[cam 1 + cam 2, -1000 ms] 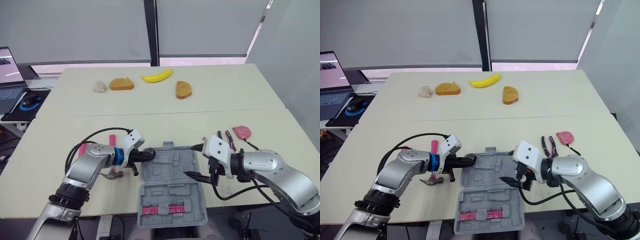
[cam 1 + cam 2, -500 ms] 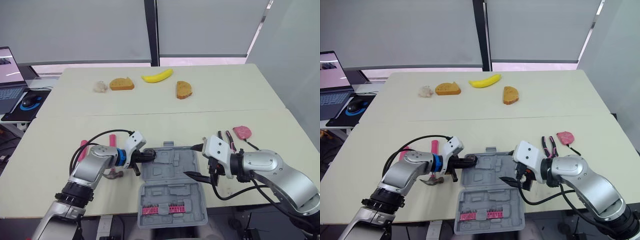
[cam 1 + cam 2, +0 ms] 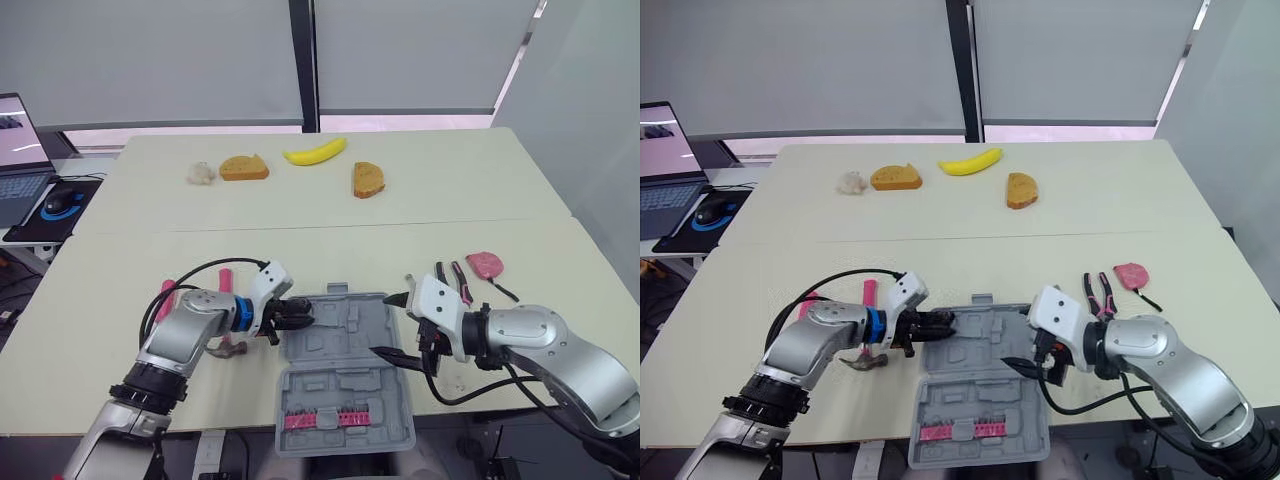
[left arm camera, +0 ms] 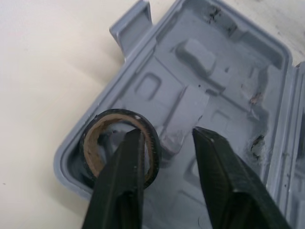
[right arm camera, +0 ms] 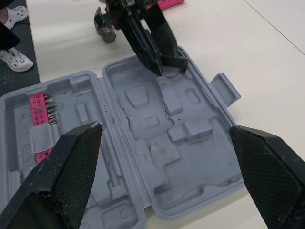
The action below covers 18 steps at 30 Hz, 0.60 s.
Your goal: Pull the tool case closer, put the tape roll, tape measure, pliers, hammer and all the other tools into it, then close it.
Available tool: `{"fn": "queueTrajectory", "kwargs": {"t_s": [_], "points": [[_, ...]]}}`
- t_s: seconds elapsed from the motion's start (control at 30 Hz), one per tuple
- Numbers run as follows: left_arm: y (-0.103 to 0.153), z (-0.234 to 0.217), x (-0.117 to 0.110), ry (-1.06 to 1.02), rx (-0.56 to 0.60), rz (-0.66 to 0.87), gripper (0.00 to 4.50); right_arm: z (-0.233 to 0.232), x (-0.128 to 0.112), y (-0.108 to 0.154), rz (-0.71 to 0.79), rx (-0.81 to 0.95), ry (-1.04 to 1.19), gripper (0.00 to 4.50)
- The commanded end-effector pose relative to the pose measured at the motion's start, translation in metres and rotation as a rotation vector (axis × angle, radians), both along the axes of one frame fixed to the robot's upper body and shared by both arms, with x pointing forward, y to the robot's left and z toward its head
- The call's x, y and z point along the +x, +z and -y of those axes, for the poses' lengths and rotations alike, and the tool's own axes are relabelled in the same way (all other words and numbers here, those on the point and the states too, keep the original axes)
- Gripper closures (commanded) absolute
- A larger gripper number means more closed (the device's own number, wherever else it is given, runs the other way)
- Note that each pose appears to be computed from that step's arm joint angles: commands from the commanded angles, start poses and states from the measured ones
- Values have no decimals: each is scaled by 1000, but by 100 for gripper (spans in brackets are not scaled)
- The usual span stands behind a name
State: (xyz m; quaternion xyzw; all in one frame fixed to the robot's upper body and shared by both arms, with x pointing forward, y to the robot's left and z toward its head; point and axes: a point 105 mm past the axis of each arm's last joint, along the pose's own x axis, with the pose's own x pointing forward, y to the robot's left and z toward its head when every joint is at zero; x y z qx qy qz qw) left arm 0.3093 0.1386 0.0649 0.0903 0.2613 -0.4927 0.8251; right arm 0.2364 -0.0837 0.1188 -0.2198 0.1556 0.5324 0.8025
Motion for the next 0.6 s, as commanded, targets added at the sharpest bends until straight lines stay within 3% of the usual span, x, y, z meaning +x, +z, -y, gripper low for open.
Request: {"fn": "queueTrajectory", "kwargs": {"t_s": [0.03, 0.1, 0.33, 0.5, 0.6], "points": [[28, -8, 5, 8, -11, 100, 164, -1, -2, 10, 58, 6, 13, 0], [35, -11, 5, -9, -13, 119, 99, -1, -1, 10, 58, 7, 13, 0], [33, -15, 3, -94, 35, 161, 99, -3, -1, 10, 59, 9, 19, 0], [31, -10, 5, -130, 9, 205, 99, -3, -1, 10, 57, 10, 18, 0], [27, -11, 5, -151, 10, 215, 158, -4, -2, 10, 56, 10, 19, 0]]}}
